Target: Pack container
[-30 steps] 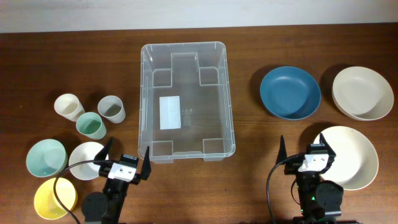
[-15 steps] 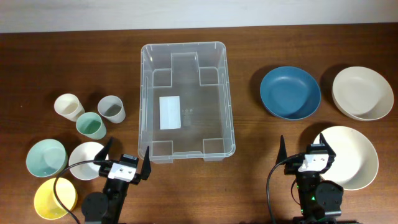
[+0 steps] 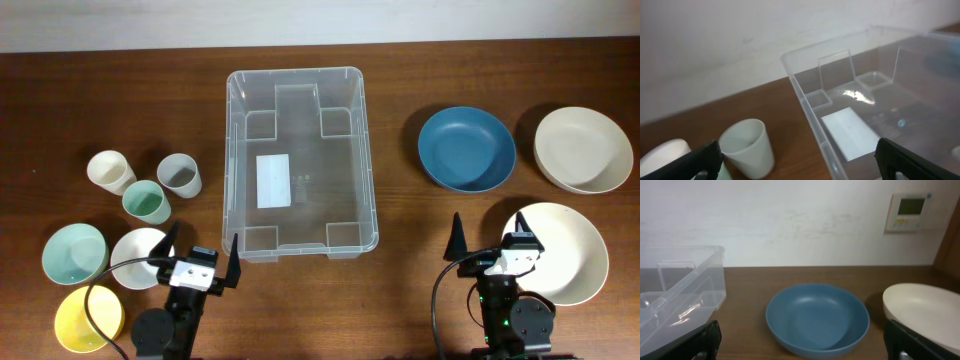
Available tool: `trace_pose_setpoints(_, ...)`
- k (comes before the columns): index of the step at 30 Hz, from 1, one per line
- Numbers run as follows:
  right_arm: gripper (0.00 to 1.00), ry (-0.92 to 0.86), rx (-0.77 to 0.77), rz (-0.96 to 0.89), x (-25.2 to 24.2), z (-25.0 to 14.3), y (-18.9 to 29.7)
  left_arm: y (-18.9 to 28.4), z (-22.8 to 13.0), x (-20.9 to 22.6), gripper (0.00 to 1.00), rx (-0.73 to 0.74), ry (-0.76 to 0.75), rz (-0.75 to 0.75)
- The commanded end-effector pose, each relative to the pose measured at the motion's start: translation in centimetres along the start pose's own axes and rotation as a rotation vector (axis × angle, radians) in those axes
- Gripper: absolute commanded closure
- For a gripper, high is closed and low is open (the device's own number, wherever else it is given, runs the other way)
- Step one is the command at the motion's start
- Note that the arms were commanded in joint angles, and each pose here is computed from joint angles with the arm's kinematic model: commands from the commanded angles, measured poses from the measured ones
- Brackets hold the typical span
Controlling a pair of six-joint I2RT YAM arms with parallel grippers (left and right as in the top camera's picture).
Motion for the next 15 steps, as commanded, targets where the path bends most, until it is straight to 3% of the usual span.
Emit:
trace_pose_setpoints(1, 0.01, -0.086, 0.024, 0.002, 0.0, 0.0, 0.0, 0.0, -0.2, 0.0, 0.01, 0.010, 0.211, 0.007)
trace_pose_setpoints(9, 0.01, -0.079, 0.125, -0.030, 0.5, 3.7, -0.7, 0.1, 2.3, 1.1, 0.01, 0.013, 0.240, 0.006)
trace_pose_setpoints(15, 0.01, -0.069, 0.300, -0.062, 1.2, 7.5, -3.8, -0.3, 5.7, 2.7, 0.01, 0.071, 0.250, -0.003)
Point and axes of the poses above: each gripper's point midway between its finger pads, its own y axis back along the fingers, its own x axis along the line the jaws close on, z = x × y, the point moved 10 cm from there along y, back along the fingers, and after that the axes turned 8 degrees about -y, right-handed, at the moved point
